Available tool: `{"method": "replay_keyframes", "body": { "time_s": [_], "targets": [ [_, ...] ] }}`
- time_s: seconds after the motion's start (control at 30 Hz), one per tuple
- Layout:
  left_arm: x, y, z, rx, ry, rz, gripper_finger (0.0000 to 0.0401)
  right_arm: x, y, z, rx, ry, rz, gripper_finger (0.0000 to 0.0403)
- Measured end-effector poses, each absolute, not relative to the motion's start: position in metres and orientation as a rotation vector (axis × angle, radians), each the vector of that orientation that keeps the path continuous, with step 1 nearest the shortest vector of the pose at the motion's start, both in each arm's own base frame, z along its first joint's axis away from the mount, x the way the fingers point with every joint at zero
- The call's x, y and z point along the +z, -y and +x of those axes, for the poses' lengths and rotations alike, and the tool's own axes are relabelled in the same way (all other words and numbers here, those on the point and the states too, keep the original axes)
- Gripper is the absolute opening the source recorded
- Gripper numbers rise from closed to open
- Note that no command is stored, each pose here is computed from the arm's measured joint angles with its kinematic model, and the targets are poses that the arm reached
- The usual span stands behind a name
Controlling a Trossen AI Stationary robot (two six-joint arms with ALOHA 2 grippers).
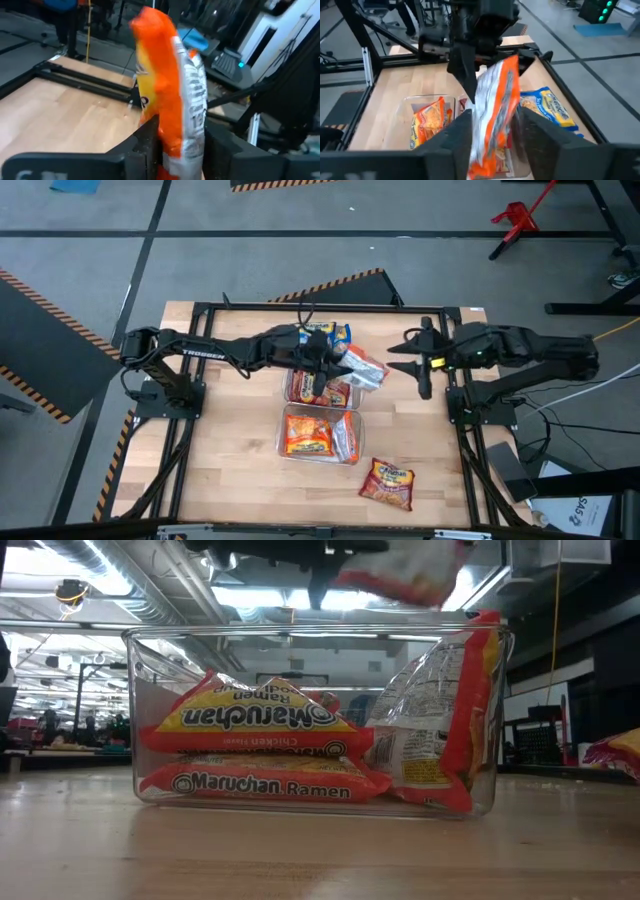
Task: Sort Maruchan noodles
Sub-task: Put the orange noodle pack into the bottom transparent bin
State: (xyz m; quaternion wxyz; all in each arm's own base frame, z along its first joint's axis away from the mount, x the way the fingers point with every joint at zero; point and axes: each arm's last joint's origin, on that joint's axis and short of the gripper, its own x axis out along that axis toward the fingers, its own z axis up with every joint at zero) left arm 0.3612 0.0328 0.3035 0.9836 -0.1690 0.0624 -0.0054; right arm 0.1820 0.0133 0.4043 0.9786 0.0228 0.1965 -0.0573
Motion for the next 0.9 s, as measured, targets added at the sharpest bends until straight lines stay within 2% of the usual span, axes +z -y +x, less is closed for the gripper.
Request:
{"method": "replay_keyframes", "body": {
  "time_s": [0.17, 0.6, 0.73, 0.9],
  "targets": [
    [0.295, -0.024, 0.360, -0.030, -0.220, -0.294, 0.0085, 0.409, -0.010, 0.162, -0.166, -0.384, 0.097, 0.0176],
    [0.290, 0.005, 0.357, -0.014, -0.299, -0.190, 0.0007, 0.403, -0.009, 0.155, -0.169, -0.428, 0.099, 0.0179],
    [0.289, 0.007, 0.352, -0.101, -0.345, -0.085, 0.0022, 0.381, -0.013, 0.171, -0.121, -0.544, 0.073, 0.0179],
    [0.301, 0.013, 0.334, -0.194, -0.389, 0.003, 0.0079, 0.353, -0.016, 0.196, -0.099, -0.678, 0.036, 0.0179]
  ]
}}
